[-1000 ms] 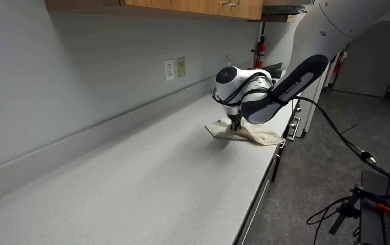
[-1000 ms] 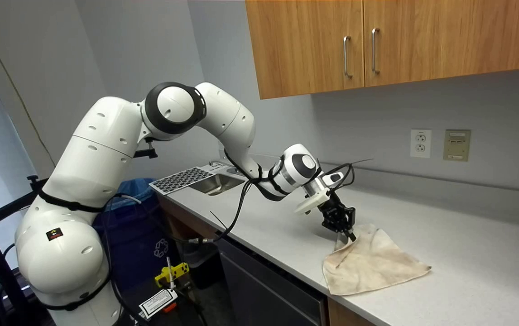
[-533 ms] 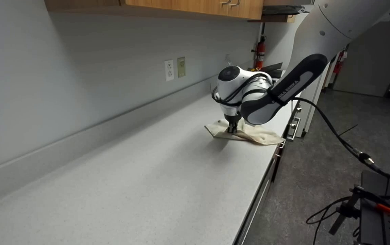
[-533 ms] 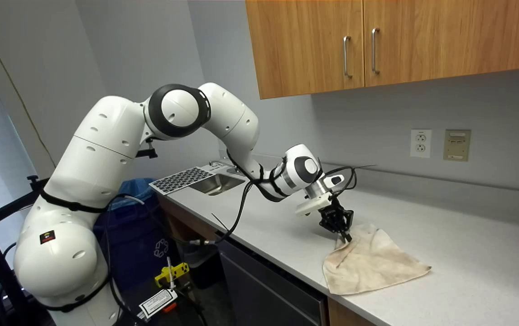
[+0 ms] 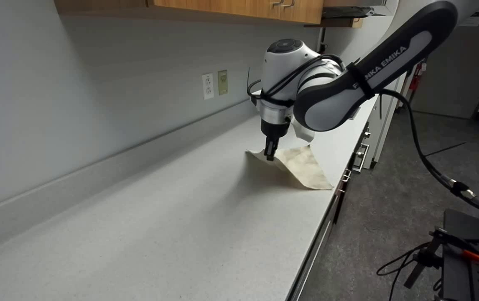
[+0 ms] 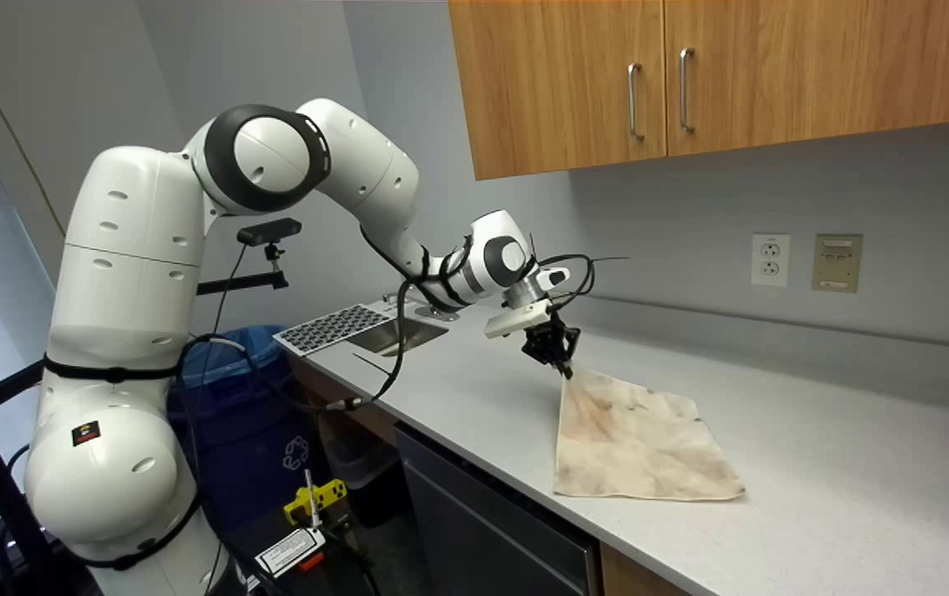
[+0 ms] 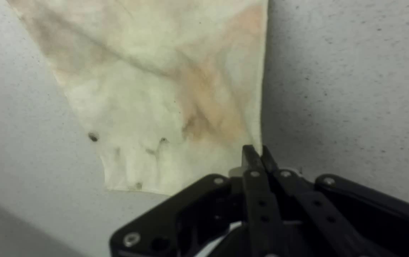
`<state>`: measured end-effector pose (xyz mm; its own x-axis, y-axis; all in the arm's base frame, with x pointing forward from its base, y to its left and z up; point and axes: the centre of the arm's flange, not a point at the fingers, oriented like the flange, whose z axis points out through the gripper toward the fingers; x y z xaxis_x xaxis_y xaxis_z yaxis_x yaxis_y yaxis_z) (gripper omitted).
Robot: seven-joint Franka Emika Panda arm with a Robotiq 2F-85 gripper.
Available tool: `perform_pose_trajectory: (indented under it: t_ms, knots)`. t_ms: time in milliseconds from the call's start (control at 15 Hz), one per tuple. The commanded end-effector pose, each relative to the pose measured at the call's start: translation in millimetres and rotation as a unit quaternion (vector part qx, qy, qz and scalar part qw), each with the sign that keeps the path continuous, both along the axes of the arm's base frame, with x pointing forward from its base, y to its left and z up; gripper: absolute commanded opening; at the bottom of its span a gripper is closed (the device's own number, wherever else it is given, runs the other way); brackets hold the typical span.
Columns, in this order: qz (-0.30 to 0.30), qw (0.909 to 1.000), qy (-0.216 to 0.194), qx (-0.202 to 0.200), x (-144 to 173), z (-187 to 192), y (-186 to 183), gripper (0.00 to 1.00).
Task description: Lay the cloth flat on the countertop
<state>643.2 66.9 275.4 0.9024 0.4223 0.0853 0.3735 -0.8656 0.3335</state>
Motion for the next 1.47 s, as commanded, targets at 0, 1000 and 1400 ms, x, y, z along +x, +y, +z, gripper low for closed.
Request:
perform_pose_trajectory:
  t_ms: [0,1000,1400]
  knots:
    - [0.006,0.9988,0.038,0.03,-21,16,4,0.0]
    - [-0.045,0.9814,0.158,0.099,-25,-70,-4,0.58]
    - [-0.049,0.978,0.186,0.08,-27,-36,-13,1.0]
